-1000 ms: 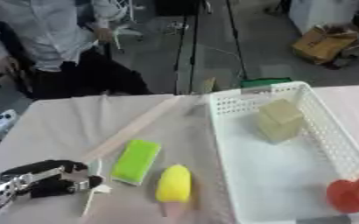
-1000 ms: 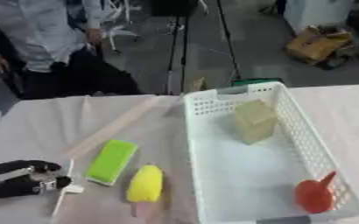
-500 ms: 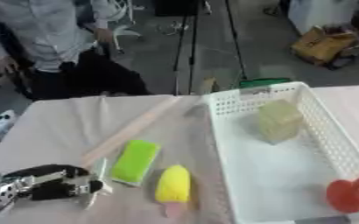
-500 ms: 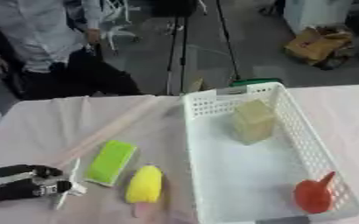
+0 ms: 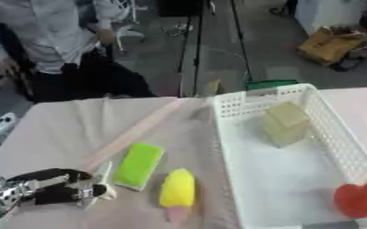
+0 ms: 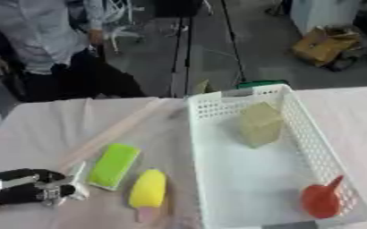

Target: Pick up objects on the table and place them in the box.

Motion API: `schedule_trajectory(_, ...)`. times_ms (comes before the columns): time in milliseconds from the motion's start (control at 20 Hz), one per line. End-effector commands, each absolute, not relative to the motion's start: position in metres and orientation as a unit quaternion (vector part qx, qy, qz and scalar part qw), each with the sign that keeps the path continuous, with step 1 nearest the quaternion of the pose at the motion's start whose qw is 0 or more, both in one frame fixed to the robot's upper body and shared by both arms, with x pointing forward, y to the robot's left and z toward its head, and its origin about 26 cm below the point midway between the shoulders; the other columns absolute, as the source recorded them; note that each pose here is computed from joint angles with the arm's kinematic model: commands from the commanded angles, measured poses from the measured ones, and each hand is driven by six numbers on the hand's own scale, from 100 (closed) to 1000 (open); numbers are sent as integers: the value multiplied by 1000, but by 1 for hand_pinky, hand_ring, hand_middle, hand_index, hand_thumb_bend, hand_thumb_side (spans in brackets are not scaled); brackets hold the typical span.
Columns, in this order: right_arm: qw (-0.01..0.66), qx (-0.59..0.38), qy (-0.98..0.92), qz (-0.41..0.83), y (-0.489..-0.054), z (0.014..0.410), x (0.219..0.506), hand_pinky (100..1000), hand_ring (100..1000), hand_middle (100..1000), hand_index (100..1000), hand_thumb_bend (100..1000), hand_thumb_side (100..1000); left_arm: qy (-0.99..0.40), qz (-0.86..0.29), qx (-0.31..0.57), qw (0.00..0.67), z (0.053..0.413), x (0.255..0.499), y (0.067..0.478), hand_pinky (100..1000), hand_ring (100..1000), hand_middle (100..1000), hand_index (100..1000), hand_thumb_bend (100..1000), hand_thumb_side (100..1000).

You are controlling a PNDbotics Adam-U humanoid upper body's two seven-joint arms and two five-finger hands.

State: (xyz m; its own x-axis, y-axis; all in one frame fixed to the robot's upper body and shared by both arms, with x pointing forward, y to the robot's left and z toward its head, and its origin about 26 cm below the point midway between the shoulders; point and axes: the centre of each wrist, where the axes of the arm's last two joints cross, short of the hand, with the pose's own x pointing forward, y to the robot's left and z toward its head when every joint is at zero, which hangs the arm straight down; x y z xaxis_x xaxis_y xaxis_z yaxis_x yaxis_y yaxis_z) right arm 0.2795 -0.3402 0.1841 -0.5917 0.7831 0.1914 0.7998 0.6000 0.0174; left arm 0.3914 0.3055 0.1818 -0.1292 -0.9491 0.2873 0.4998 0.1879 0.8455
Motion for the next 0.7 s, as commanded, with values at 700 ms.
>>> schedule_trajectory(700, 71, -438, -895, -48, -339, 193, 278, 827, 824, 617, 662, 100, 1000, -485, -561, 284, 607, 210, 404, 295, 1000, 1000, 956, 1000, 619, 1000)
